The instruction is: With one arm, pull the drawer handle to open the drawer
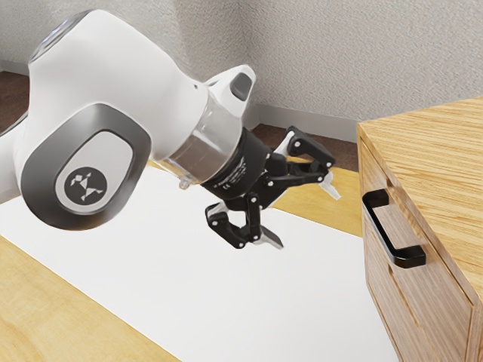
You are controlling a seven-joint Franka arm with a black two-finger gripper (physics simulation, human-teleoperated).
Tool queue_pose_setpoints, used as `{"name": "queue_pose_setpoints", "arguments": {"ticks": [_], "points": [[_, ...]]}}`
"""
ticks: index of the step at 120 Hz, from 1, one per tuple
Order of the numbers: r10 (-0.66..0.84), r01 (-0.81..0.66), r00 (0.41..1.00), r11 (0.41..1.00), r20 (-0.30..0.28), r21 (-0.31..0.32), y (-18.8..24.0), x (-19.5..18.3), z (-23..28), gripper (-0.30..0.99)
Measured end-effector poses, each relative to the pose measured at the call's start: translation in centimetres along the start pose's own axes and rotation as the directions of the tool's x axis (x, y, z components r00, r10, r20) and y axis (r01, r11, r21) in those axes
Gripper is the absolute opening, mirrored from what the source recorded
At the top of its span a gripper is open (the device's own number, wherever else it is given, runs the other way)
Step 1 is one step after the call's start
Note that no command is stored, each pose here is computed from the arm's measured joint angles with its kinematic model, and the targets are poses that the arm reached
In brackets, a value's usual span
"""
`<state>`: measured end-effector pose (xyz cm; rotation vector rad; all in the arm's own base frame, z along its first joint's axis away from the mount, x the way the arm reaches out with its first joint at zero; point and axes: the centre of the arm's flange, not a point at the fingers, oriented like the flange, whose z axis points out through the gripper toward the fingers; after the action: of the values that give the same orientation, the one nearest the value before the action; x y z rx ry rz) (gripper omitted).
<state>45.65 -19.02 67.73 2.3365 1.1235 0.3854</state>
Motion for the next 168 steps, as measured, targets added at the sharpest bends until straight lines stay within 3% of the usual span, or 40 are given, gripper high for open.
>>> {"name": "queue_pose_setpoints", "arguments": {"ticks": [55, 168], "points": [[0.053, -0.052, 0.996, 0.999, 0.075, -0.016, 0.1, -2.1, 0.3, 0.69], [0.052, -0.055, 0.994, 0.998, 0.096, 0.025, 2.4, -0.8, 6.0, 0.69]]}}
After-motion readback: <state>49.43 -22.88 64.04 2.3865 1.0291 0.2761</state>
